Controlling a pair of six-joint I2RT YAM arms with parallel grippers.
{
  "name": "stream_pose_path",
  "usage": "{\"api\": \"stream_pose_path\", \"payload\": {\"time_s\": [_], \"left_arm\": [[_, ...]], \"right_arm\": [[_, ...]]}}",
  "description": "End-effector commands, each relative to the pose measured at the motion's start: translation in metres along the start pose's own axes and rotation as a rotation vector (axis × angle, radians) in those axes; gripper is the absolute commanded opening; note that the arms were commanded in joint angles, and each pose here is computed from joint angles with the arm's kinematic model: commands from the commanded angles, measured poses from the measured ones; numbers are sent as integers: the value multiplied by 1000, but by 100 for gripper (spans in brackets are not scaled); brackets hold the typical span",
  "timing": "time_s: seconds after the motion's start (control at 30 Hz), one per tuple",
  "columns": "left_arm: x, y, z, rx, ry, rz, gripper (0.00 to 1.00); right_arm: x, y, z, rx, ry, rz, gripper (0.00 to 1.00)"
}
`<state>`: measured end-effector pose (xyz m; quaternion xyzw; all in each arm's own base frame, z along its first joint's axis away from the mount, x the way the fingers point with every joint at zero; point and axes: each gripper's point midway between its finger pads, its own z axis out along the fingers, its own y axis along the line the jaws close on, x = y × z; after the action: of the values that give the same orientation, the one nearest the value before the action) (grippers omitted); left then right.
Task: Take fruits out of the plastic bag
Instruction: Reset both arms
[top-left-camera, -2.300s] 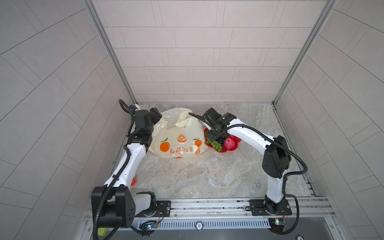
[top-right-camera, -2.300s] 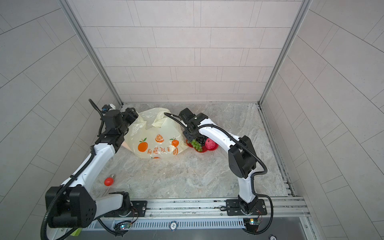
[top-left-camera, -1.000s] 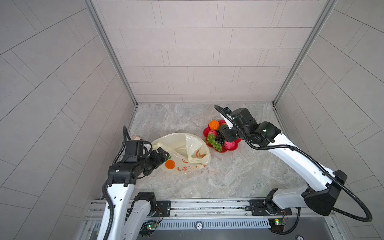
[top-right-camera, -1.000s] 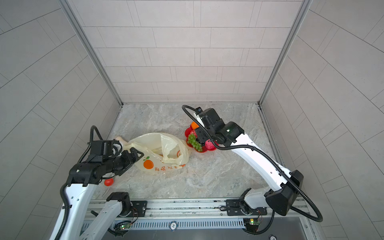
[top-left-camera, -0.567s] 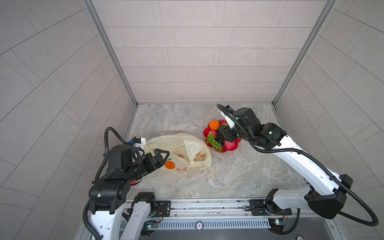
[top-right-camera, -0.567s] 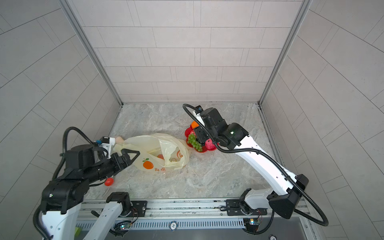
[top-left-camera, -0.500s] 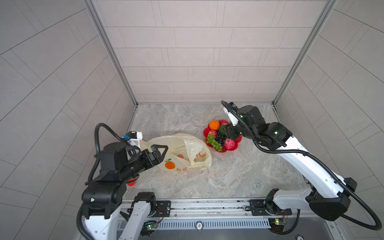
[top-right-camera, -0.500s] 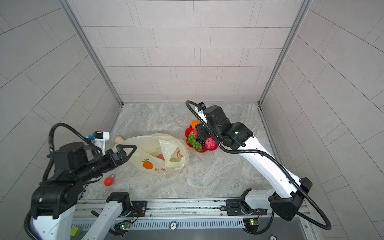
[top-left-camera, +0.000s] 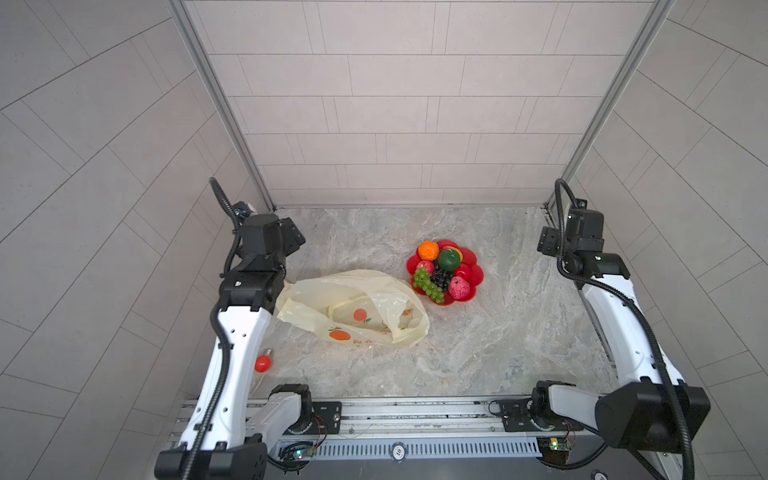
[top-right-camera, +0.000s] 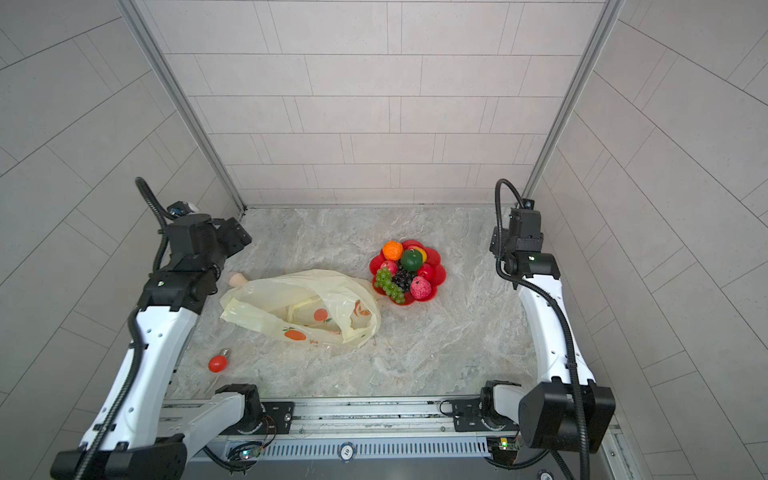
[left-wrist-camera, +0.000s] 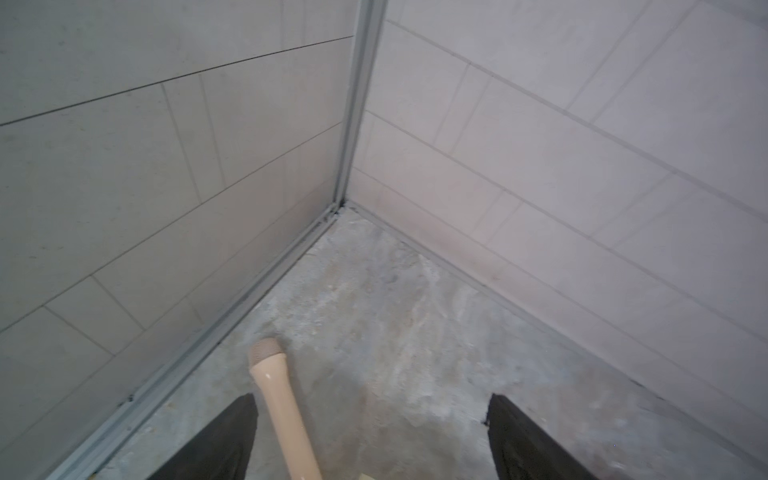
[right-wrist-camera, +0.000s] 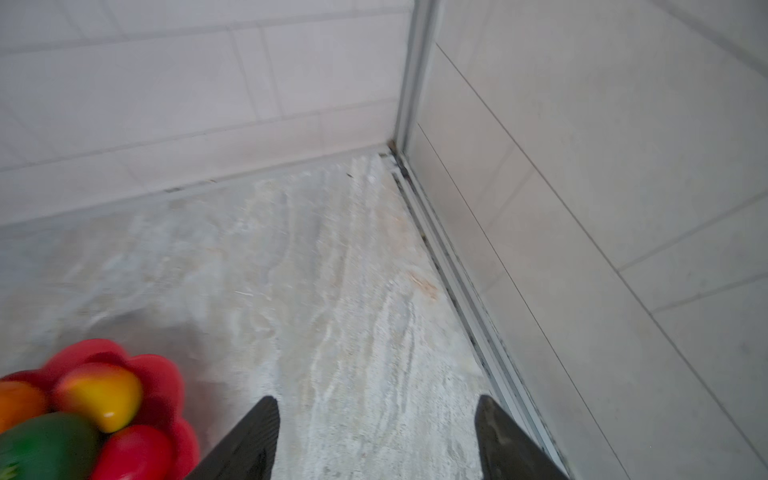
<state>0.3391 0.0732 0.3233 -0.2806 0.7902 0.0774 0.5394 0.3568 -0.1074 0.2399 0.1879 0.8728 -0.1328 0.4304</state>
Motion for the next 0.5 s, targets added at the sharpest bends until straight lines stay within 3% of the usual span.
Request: {"api": "stream_pose_path", "payload": {"time_s": [0.0,0.1,0.27,0.47], "left_arm": [[-23,30,14,-204,-201,68,93],[3,41,35,-246,-217,117,94],[34,51,55,-242,-250,140,94],[83,53,84,-204,-178,166,94]], "right_arm": [[16,-7,23,58,-67,65,78],[52,3,47,17,-55,95,78],[82,16,55,-34,-150,78,78],[103,33,53,-109,-228,37,79]]}}
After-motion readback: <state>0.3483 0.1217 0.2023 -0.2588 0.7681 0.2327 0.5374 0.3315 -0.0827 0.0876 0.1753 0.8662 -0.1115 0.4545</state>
